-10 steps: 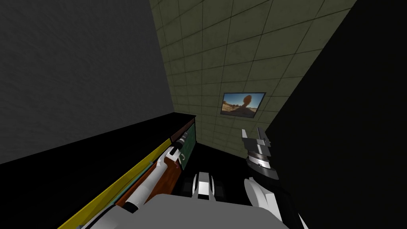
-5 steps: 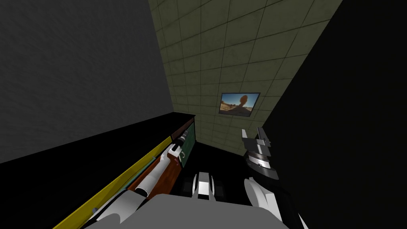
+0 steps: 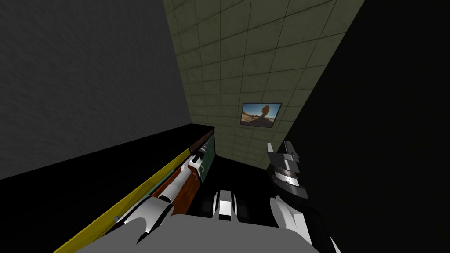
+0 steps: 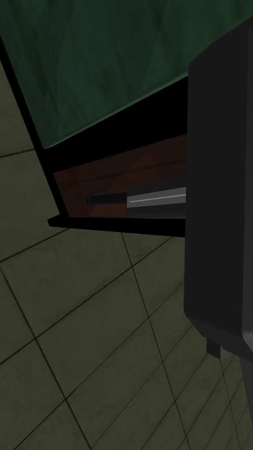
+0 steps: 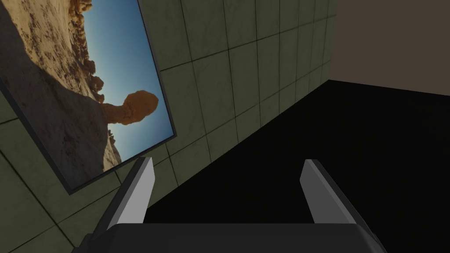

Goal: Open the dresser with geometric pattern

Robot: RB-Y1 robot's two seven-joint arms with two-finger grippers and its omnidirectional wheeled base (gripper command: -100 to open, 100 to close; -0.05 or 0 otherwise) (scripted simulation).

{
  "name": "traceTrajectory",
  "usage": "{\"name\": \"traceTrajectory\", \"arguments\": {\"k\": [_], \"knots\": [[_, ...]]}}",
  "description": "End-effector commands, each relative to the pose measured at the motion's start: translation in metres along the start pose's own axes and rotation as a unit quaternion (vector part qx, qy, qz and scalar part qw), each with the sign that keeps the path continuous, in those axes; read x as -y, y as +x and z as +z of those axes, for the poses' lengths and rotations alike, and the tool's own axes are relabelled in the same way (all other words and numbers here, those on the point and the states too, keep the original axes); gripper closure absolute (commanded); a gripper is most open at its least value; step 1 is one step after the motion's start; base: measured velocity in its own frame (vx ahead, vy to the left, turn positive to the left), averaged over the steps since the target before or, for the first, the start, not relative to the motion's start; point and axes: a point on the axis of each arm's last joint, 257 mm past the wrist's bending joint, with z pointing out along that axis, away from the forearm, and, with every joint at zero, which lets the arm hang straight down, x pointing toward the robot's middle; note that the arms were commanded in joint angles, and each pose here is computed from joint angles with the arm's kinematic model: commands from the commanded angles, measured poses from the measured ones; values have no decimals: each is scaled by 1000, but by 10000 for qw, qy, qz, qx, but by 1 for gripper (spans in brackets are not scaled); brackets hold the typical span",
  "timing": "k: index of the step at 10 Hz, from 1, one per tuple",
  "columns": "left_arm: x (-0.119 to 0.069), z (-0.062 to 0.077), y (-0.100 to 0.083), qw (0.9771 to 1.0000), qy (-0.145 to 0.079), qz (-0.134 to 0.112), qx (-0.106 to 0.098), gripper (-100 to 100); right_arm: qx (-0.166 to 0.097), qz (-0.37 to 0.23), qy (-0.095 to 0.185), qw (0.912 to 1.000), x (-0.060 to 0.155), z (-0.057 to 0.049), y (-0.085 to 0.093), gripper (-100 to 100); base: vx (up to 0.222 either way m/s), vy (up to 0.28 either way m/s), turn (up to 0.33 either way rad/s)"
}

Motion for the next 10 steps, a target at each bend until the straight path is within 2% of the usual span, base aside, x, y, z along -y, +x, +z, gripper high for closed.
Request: {"name": "traceTrajectory", "arguments": {"k": [1, 3, 4, 6, 8, 9, 10], "knots": [[16, 20, -7, 9999, 138, -1, 50, 100, 0, 0, 0, 10000, 0, 0, 0, 0, -75, -23, 15], [-13, 15, -4, 9999, -159, -10, 24, 100, 0, -1, 1, 10000, 0, 0, 0, 0, -8, 4, 1], [9, 30, -14, 9999, 74, -70, 139, 100, 0, -1, 1, 10000, 0, 0, 0, 0, -103, -29, -106], [15, 43, -15, 9999, 57, -57, 127, 100, 0, 0, 0, 10000, 0, 0, 0, 0, -103, -31, -39], [-9, 37, -12, 9997, -190, -68, 105, 100, 0, -1, 1, 10000, 0, 0, 0, 0, -5, 3, 7], [17, 51, -21, 9996, 75, -139, 217, 100, 0, -1, 1, 10000, 0, 0, 0, 0, -108, -20, -106], [17, 58, -21, 9997, 22, -136, 204, 100, 0, 0, 0, 10000, 0, 0, 0, 0, -139, -35, -81]]}}
